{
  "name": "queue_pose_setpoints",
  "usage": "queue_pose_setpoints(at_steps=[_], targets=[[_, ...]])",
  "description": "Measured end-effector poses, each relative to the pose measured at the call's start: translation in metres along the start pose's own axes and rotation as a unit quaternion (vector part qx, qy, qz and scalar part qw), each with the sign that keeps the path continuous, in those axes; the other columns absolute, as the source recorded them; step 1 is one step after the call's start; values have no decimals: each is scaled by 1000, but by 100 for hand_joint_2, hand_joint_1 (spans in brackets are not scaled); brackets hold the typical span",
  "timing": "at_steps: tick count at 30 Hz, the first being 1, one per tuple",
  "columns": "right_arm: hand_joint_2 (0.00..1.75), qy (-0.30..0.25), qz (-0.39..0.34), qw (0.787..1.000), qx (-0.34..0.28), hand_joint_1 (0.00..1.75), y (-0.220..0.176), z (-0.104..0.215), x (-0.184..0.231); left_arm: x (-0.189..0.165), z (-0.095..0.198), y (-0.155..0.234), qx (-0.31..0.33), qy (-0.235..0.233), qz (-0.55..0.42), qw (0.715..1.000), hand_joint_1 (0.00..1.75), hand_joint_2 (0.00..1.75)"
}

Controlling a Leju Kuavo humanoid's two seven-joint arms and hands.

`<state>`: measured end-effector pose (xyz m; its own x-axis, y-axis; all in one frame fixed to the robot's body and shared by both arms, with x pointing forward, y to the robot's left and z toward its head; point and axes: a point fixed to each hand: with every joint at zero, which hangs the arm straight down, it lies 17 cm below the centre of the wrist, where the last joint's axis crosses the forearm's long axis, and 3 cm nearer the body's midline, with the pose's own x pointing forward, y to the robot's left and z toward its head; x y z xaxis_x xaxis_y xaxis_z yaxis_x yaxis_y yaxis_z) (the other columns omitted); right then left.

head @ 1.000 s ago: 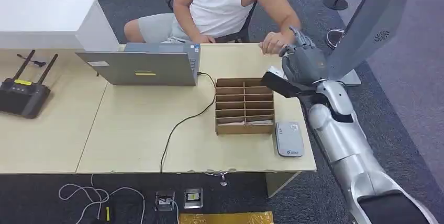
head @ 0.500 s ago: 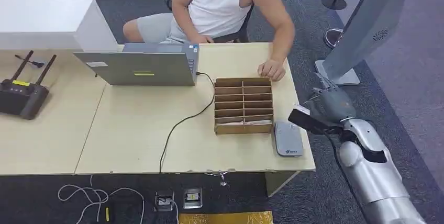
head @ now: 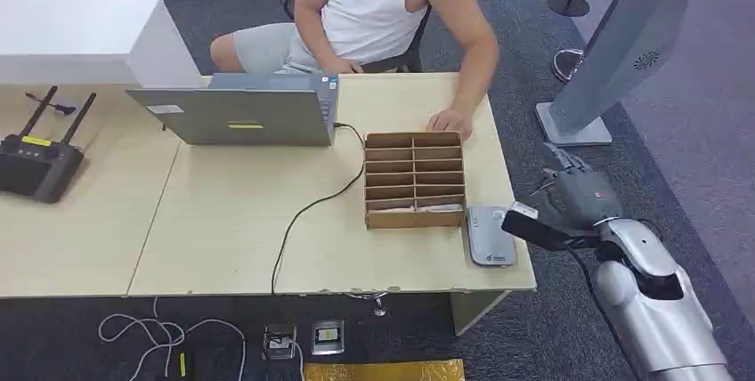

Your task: Pass the card to the sensor for recognition and then transmit it.

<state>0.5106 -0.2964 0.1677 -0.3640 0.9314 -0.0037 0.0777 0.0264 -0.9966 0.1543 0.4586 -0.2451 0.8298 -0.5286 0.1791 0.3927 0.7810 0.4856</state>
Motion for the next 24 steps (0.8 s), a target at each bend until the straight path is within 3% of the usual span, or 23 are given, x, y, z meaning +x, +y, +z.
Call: queue_pose_setpoints(at_steps=[24], targets=[[175,-41,-22,999,25,175,31,10,56,2,0,-3,-2,-2,-7,1000,0,0]])
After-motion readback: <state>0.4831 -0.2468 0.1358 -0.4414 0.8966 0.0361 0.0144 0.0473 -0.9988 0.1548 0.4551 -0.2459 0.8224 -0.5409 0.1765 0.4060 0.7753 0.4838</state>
